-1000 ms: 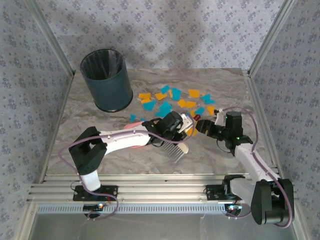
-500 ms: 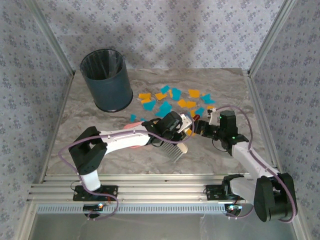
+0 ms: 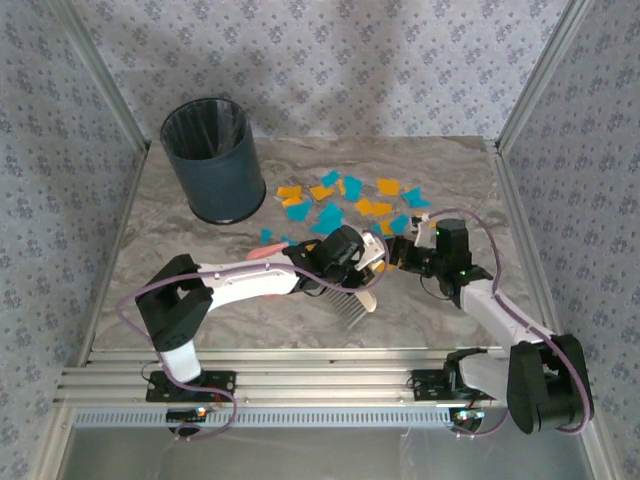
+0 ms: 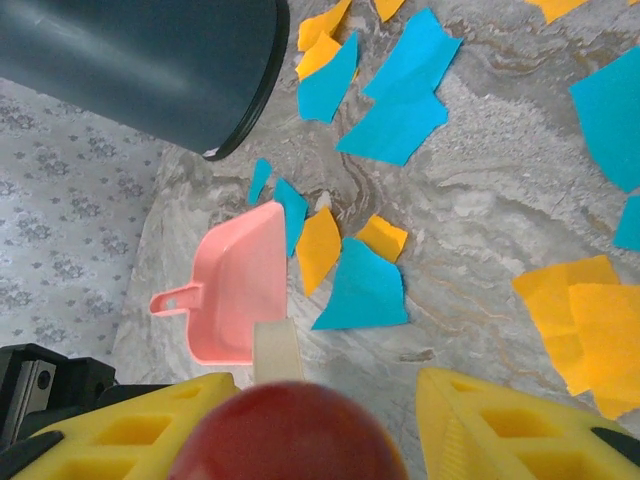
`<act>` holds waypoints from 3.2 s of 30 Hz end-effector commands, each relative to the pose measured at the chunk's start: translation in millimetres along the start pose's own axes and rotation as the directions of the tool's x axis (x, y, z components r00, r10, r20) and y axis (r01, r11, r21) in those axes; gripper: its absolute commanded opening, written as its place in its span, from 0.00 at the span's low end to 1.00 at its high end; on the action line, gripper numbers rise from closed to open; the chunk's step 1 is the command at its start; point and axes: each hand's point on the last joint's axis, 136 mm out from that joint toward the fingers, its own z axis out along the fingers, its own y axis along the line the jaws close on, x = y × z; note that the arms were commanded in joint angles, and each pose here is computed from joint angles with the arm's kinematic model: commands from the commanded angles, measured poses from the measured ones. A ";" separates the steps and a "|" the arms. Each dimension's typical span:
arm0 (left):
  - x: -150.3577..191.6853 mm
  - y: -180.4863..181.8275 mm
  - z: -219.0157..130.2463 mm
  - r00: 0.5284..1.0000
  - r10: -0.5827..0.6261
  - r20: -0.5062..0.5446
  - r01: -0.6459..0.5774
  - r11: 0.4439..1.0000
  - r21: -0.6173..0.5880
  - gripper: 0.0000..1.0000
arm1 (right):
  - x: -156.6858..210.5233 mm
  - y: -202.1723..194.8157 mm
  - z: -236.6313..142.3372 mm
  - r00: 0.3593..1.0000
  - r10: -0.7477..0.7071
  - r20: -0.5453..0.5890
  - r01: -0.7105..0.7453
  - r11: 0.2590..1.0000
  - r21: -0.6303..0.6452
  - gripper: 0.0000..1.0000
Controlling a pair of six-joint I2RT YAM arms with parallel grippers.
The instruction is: Sweep away the paper scraps from the table
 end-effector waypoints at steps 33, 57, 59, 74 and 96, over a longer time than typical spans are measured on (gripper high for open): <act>-33.7 -6.0 -23.4 0.989 0.023 0.143 -0.025 1.000 0.011 0.34 | -16.2 13.2 9.9 0.999 -0.001 0.050 0.001 1.000 -0.006 0.13; 54.5 112.4 -177.7 0.991 -0.134 -0.023 0.125 0.968 -0.220 0.55 | -58.7 -3.7 -52.1 0.972 -0.013 0.235 -0.017 0.992 0.123 0.00; 66.6 120.7 -190.3 0.991 -0.118 -0.058 0.101 0.965 -0.240 0.57 | -60.1 -4.5 -56.3 0.970 -0.012 0.243 -0.020 0.991 0.130 0.00; 136.0 137.7 -215.5 0.941 -0.037 -0.337 0.001 0.995 -0.105 0.67 | -61.9 -4.2 -67.5 0.966 -0.010 0.258 -0.027 0.990 0.139 0.00; 202.0 182.8 -184.7 0.828 -0.069 -0.557 0.003 0.993 -0.118 0.69 | -62.2 -5.1 -71.8 0.966 -0.010 0.258 -0.028 0.990 0.141 0.00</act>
